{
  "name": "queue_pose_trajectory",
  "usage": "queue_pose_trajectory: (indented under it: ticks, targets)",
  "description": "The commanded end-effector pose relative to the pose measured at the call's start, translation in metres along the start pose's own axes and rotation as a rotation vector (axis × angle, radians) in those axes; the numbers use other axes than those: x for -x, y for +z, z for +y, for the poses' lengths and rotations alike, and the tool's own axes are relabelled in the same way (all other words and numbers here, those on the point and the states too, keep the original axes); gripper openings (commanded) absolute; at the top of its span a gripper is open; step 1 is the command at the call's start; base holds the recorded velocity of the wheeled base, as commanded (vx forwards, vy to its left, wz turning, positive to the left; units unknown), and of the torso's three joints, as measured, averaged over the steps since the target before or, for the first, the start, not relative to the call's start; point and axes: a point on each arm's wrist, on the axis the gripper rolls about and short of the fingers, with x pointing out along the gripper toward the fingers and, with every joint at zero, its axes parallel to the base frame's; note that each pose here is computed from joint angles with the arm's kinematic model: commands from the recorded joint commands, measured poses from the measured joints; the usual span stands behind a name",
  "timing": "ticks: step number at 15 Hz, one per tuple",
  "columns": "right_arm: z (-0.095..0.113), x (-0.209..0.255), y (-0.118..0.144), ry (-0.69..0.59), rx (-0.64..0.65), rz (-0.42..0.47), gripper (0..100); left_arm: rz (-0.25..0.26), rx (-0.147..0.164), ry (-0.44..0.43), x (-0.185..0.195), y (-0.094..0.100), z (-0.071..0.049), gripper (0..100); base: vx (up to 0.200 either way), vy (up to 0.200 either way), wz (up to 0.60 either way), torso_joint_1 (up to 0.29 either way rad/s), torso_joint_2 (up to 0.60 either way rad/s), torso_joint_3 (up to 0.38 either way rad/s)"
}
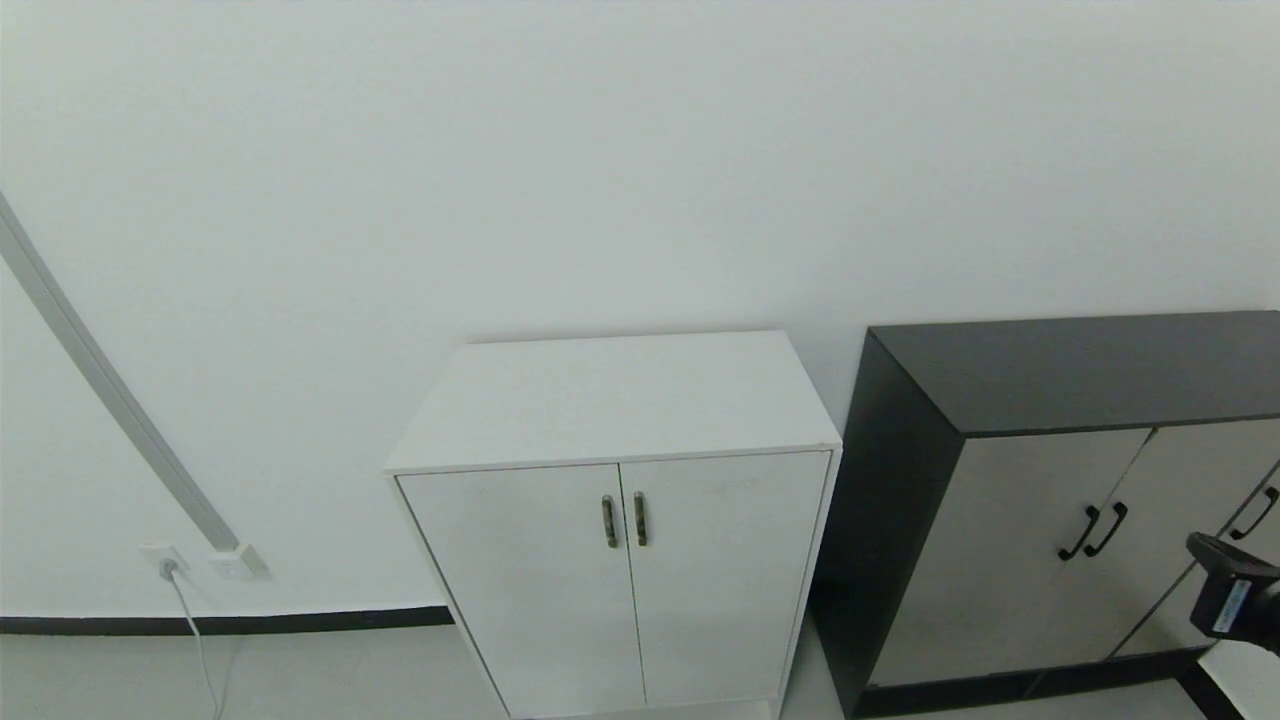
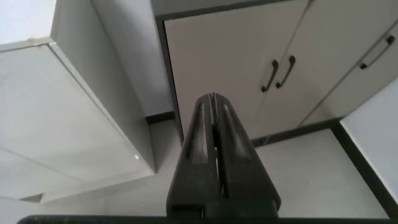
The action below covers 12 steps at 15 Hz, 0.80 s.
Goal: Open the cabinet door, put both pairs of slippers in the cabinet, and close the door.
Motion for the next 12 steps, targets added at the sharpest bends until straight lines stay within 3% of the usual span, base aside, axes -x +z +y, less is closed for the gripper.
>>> queue_pose_trajectory:
  ticks: [1, 7, 12]
  targets:
    - [-0.006, 0.042, 0.011, 0.017, -0.009, -0.08, 0, 0.0, 0.0, 0.001, 0.0, 0.0, 0.0, 0, 0.0, 0.0, 0.0, 0.0, 0.0, 0.0]
    - [-0.013, 0.113, -0.024, 0.105, 0.002, 0.012, 0, 0.0, 0.0, 0.001, 0.0, 0.0, 0.0, 0, 0.0, 0.0, 0.0, 0.0, 0.0, 0.0]
    - [-0.017, 0.144, -0.054, 0.131, 0.023, 0.015, 0, 0.0, 0.0, 0.0, 0.0, 0.0, 0.0, 0, 0.0, 0.0, 0.0, 0.0, 0.0, 0.0]
